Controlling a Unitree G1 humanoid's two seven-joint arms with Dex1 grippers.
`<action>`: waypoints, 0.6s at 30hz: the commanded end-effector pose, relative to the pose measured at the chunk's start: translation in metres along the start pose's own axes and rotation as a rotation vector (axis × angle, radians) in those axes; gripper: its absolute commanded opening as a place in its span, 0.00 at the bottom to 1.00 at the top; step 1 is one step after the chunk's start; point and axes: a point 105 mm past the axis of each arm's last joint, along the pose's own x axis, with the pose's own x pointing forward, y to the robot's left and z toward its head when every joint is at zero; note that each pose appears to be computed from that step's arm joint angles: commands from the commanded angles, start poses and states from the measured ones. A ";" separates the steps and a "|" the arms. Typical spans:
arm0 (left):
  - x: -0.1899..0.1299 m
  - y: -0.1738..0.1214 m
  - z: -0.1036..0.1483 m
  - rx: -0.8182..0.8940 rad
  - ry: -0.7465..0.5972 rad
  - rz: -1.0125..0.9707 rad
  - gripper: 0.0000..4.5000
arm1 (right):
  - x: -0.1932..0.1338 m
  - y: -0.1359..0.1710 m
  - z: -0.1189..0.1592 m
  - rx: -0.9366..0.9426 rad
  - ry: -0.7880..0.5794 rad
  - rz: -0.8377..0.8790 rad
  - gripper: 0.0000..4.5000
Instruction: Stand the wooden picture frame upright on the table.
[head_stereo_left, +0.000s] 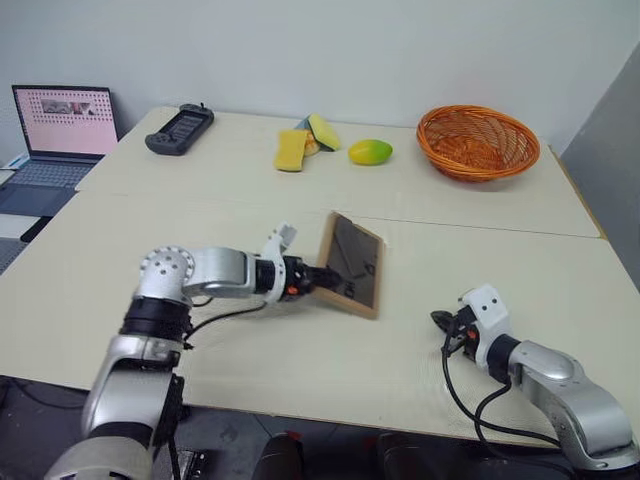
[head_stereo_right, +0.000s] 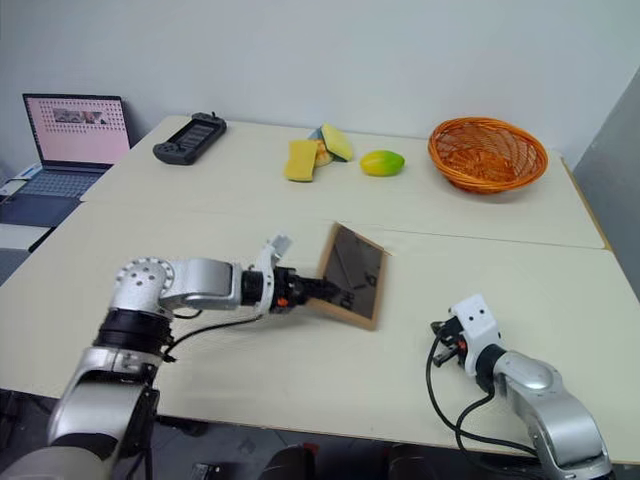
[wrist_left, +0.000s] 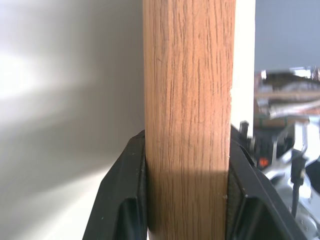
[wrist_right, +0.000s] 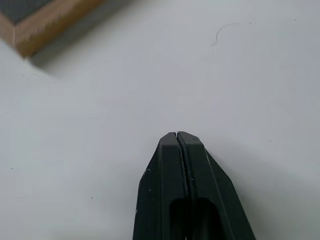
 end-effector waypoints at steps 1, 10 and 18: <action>-0.011 -0.028 0.041 0.138 -0.161 -0.089 0.29 | -0.001 -0.007 0.008 -0.036 -0.034 -0.012 0.00; -0.016 -0.080 0.073 0.595 -0.368 -0.229 0.29 | -0.001 -0.011 0.021 -0.003 -0.092 0.052 0.00; -0.019 -0.100 0.051 1.021 -0.335 -0.296 0.29 | -0.028 -0.010 0.084 0.060 -0.301 0.284 0.00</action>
